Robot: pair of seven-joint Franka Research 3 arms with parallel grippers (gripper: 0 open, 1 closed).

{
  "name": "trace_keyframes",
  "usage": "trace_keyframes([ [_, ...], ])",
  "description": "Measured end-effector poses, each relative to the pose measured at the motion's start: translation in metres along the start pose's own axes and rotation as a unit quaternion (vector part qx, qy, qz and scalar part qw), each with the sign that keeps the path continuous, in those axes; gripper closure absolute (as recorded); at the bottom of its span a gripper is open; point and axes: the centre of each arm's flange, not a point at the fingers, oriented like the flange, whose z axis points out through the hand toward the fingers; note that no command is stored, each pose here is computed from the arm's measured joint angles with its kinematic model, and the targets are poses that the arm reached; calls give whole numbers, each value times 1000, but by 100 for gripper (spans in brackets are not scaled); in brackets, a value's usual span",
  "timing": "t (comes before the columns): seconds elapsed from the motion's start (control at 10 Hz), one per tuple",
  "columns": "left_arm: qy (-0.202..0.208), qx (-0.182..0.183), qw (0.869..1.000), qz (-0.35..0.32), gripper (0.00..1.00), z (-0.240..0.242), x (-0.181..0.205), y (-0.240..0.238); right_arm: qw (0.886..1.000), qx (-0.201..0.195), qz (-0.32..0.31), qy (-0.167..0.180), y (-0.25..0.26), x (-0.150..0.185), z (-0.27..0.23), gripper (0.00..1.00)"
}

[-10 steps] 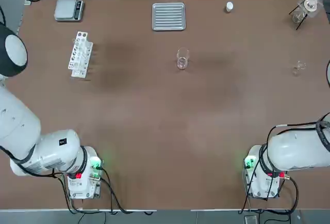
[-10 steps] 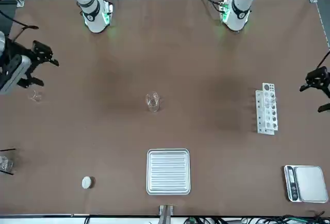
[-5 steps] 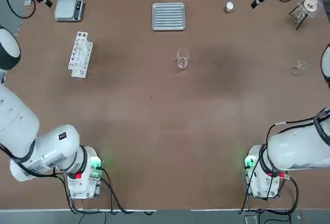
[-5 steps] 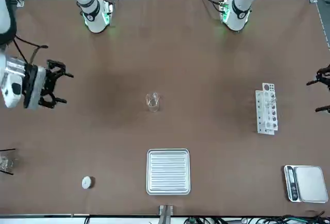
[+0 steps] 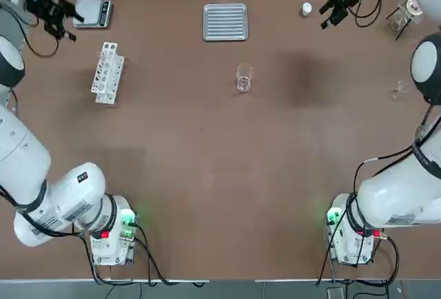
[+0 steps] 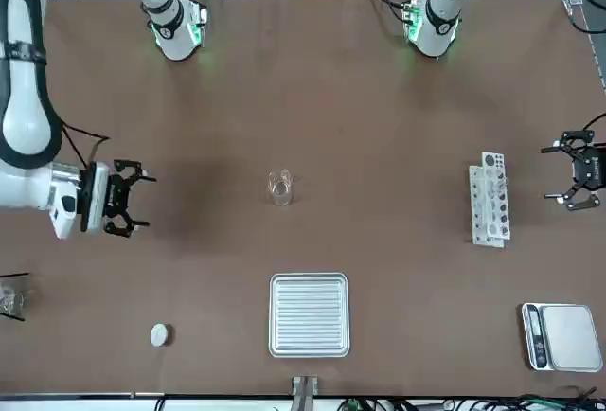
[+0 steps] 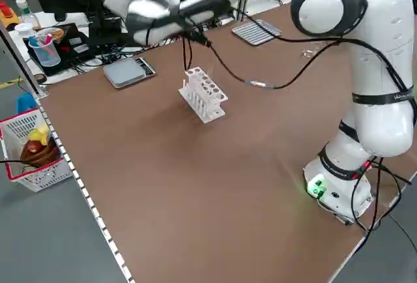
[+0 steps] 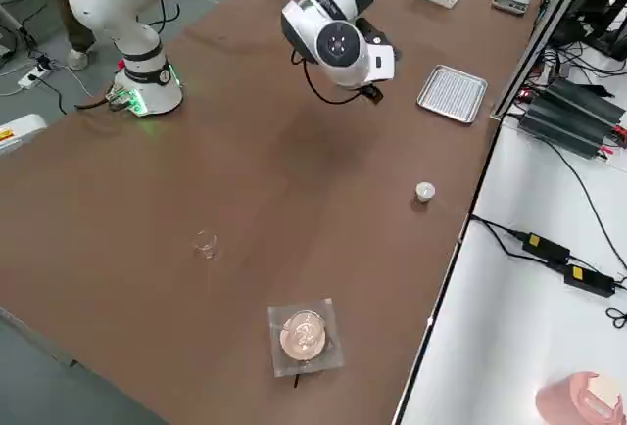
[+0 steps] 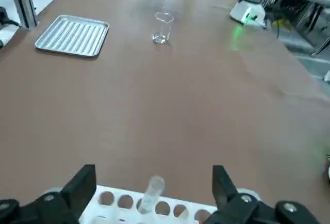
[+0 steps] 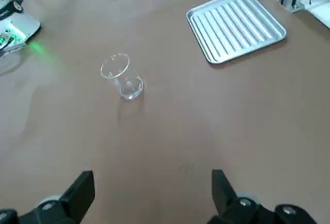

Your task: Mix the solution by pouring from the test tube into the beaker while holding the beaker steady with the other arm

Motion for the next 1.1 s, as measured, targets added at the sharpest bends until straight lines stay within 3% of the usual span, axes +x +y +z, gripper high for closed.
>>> trace_keyframes([
  [0.2, 78, 14, 997, 10, 1, -1, -59, 15, 998, -12, -38, 43, 15, -29, 54, 0],
  [0.4, 147, 21, 988, 41, 3, 15, -90, 16, 995, -2, -48, 88, 16, -52, 115, 1],
  [0.7, 222, 31, 973, 57, 9, 75, -134, -6, 987, 8, -44, 157, 10, -54, 183, 1],
  [0.9, 256, 45, 964, 55, 15, 95, -140, -18, 984, 20, -46, 170, 5, -60, 216, 1],
  [1.1, 267, 39, 961, 52, 15, 110, -142, -23, 981, 29, -78, 173, 0, -65, 239, 1],
])
